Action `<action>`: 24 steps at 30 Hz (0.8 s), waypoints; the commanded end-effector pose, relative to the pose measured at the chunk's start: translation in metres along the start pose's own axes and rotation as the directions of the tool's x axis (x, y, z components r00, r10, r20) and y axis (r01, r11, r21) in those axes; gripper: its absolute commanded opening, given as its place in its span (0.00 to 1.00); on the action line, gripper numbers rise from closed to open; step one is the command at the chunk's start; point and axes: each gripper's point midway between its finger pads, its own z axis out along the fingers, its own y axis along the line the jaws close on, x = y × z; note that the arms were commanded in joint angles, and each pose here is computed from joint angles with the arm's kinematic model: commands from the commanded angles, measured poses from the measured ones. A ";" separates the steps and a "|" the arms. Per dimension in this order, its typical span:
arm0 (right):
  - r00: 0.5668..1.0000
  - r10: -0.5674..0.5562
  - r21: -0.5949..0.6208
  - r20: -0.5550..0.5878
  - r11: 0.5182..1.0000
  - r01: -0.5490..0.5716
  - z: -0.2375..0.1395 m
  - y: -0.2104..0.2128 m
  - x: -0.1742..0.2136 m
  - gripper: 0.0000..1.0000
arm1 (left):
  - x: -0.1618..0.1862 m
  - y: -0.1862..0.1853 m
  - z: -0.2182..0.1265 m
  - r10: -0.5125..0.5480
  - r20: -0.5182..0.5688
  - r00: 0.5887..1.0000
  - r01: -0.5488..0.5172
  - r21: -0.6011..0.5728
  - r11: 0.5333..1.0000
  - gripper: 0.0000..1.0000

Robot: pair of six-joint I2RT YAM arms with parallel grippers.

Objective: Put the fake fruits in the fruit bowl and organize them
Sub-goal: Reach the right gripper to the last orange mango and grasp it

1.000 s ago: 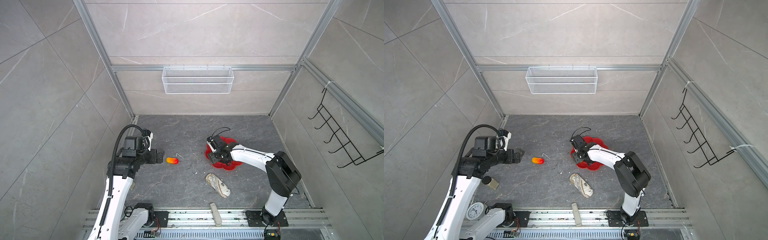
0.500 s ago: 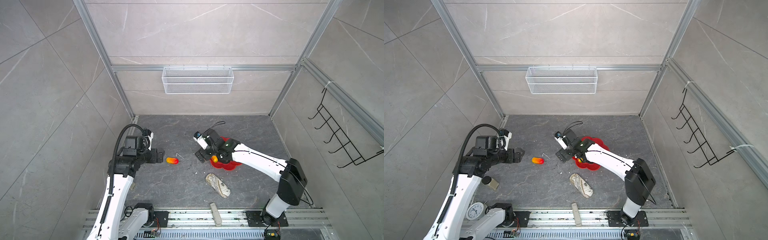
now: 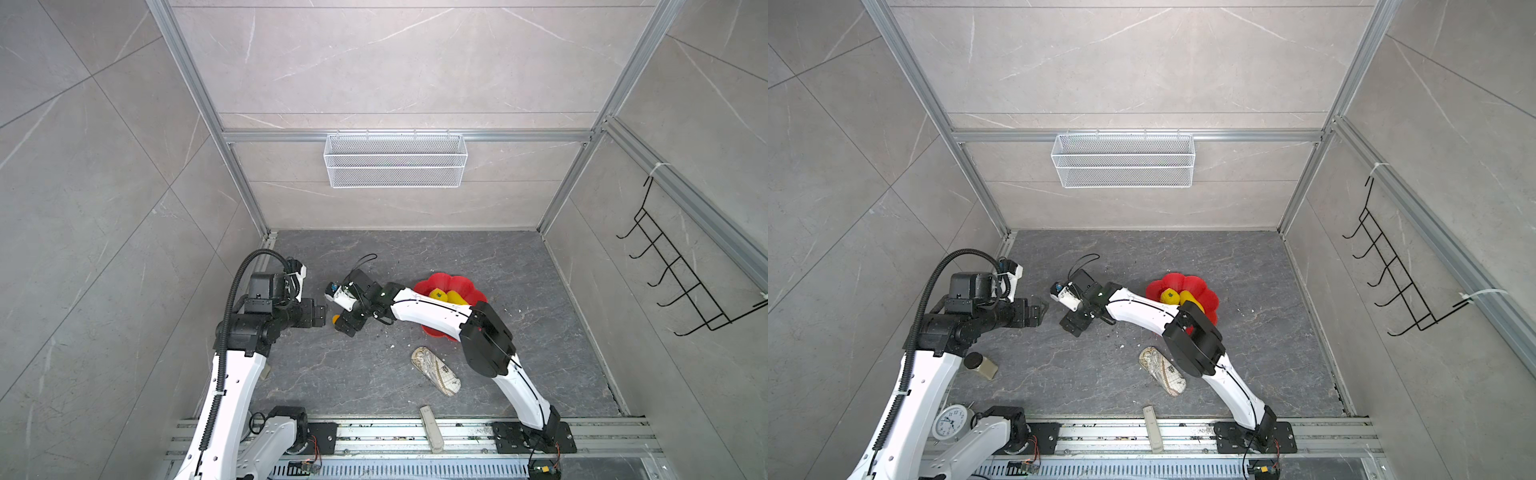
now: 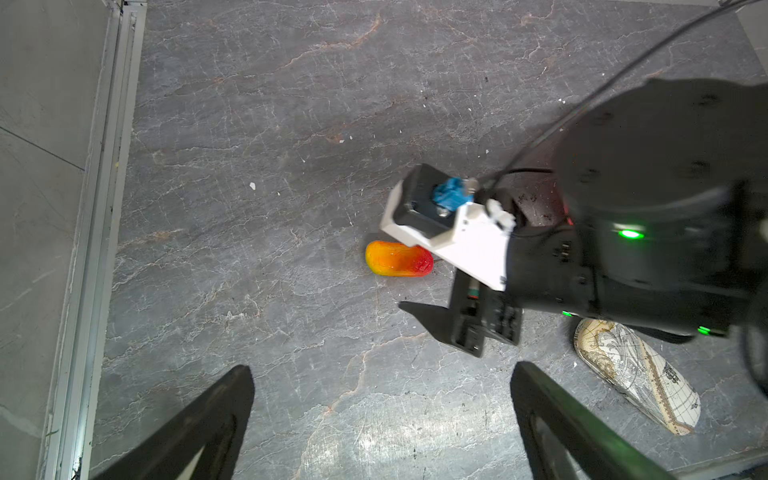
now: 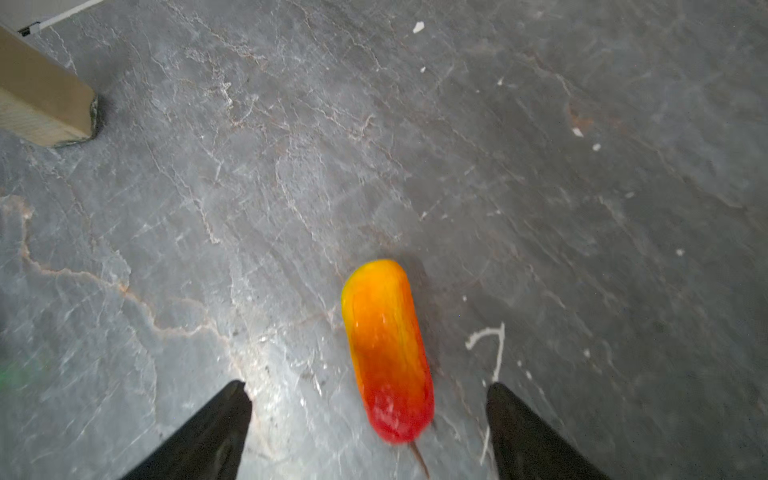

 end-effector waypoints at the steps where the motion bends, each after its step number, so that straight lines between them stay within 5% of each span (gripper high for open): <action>1: 0.998 0.022 -0.015 -0.052 1.000 -0.022 0.020 0.003 0.009 0.81 | -0.009 -0.002 -0.010 0.001 0.042 0.999 -0.001 0.006 1.000 1.00; 7: 0.996 0.009 -0.019 -0.089 1.000 -0.010 0.027 0.003 0.022 0.63 | -0.008 0.000 -0.010 0.006 0.039 0.999 -0.006 -0.007 1.000 1.00; 14: 0.993 -0.004 0.000 -0.115 1.000 0.004 0.020 0.000 0.030 0.12 | -0.007 0.000 -0.007 0.003 0.036 0.999 -0.003 -0.003 1.000 1.00; 19: 0.997 -0.012 0.074 -0.070 0.997 0.017 -0.031 -0.015 0.024 0.05 | -0.009 0.000 -0.009 0.009 0.040 0.999 -0.009 -0.005 1.000 1.00; 24: 0.996 0.087 0.192 -0.014 0.978 -0.082 -0.124 -0.062 0.049 0.00 | -0.012 -0.001 -0.007 0.010 0.043 0.999 -0.010 0.001 1.000 1.00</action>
